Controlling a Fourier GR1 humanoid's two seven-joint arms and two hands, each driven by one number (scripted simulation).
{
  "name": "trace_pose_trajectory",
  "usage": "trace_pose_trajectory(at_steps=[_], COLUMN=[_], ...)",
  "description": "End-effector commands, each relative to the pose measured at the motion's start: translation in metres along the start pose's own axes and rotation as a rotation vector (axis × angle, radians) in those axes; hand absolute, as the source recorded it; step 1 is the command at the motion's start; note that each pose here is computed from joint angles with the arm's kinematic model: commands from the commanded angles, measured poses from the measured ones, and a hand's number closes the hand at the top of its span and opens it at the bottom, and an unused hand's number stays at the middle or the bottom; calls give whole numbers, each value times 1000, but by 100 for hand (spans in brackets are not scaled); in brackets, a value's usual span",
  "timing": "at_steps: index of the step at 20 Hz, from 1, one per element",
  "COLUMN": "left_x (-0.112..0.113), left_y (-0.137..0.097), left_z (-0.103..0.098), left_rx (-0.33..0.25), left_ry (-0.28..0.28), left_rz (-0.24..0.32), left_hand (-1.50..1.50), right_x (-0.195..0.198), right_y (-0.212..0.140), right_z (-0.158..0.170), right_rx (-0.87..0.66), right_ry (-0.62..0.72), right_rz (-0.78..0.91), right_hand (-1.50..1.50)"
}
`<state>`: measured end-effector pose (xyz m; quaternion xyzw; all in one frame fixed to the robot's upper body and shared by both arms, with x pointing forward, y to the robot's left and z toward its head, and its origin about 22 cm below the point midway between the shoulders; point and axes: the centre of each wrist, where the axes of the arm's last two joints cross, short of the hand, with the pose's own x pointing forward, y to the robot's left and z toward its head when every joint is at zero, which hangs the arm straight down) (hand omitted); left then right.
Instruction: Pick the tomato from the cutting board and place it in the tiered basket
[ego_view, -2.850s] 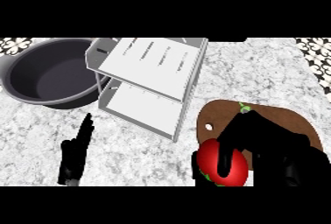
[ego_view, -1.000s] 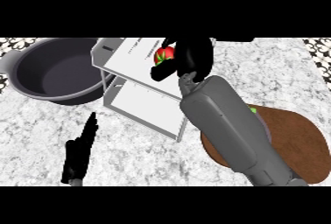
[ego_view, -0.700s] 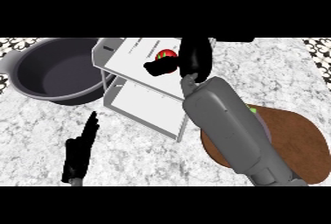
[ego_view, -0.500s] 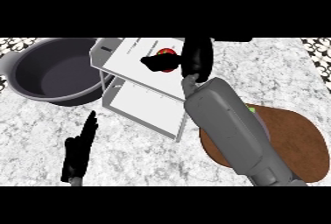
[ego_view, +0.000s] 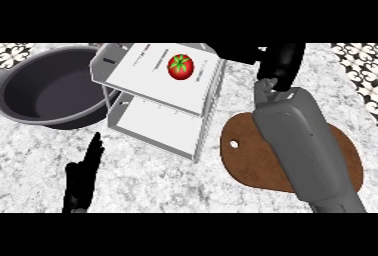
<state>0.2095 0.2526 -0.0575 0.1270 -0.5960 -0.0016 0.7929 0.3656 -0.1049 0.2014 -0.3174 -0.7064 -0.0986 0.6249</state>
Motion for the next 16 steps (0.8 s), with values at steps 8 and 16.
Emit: trace_pose_trajectory(at_steps=[8, 16], left_x=[-9, 3], left_y=[15, 21], left_z=[15, 7], left_rx=[31, 28], left_ry=[14, -12], left_rz=[6, 19], left_hand=[0, 0], right_x=[-27, -45], right_y=[-181, -282], right_z=[17, 53], right_rx=[-151, -72], right_ry=[72, 72], right_rz=[-45, -48], right_hand=[-150, -150])
